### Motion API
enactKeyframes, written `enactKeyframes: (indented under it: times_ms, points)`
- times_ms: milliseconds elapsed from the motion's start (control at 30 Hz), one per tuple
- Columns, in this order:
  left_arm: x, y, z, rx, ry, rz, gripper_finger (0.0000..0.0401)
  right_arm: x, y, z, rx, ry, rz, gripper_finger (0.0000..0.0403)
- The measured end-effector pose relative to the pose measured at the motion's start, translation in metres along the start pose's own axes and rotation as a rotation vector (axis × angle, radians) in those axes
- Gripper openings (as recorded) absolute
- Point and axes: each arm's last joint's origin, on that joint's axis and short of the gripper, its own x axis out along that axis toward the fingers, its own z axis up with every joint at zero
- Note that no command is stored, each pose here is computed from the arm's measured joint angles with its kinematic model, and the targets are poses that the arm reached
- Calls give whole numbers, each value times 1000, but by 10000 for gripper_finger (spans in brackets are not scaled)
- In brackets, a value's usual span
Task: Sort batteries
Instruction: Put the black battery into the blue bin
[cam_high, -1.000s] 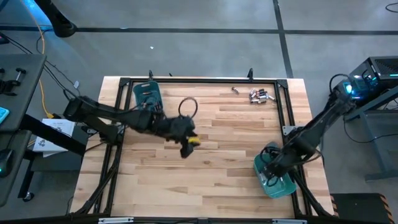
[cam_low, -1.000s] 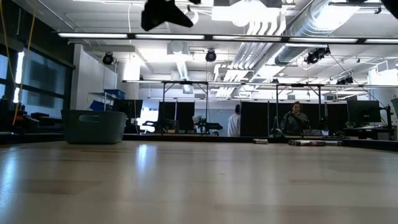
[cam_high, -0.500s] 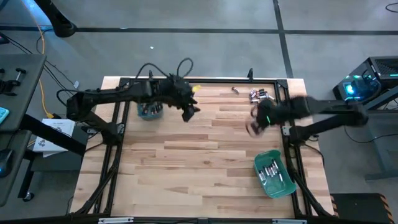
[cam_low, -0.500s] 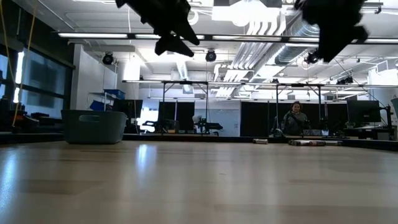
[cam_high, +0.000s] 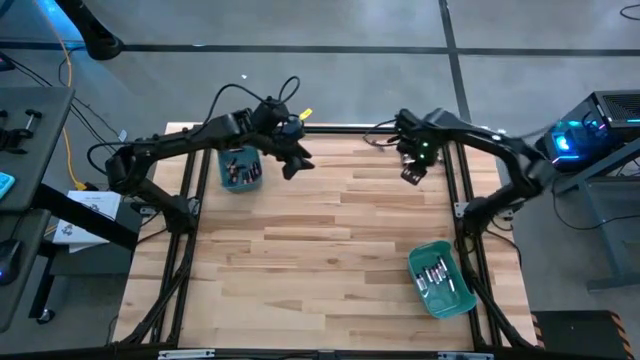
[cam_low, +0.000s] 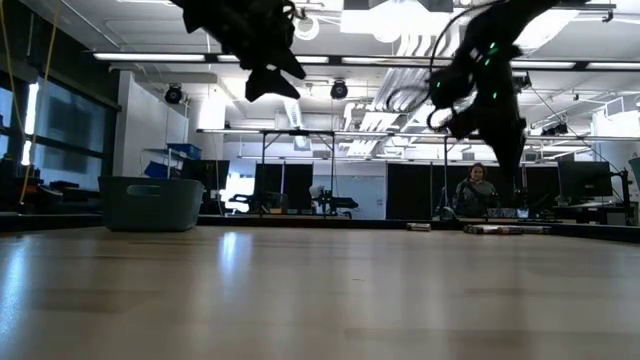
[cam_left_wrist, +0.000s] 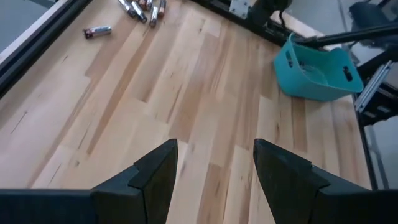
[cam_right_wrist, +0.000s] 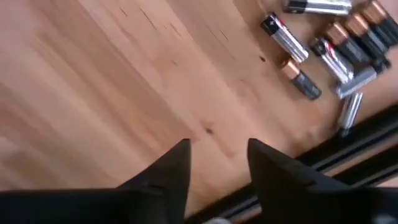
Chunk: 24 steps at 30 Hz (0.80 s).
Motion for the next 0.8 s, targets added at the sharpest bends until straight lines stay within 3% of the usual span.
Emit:
enactKeyframes:
  times_ms: [200, 300, 633, 800]
  points:
    - [0, 1, -1, 21, 5, 5, 202, 41, -14, 26, -193, 186, -266, 222]
    - [0, 1, 3, 23, -29, 3, 202, 57, -22, 32, -242, 258, -263, 231]
    - [-1, 0, 13, 42, -125, -5, 202, 90, -41, 48, -232, 253, -221, 207]
    - [-1, -1, 14, 48, -136, -6, 202, 99, -46, 50, -242, 261, -174, 156]
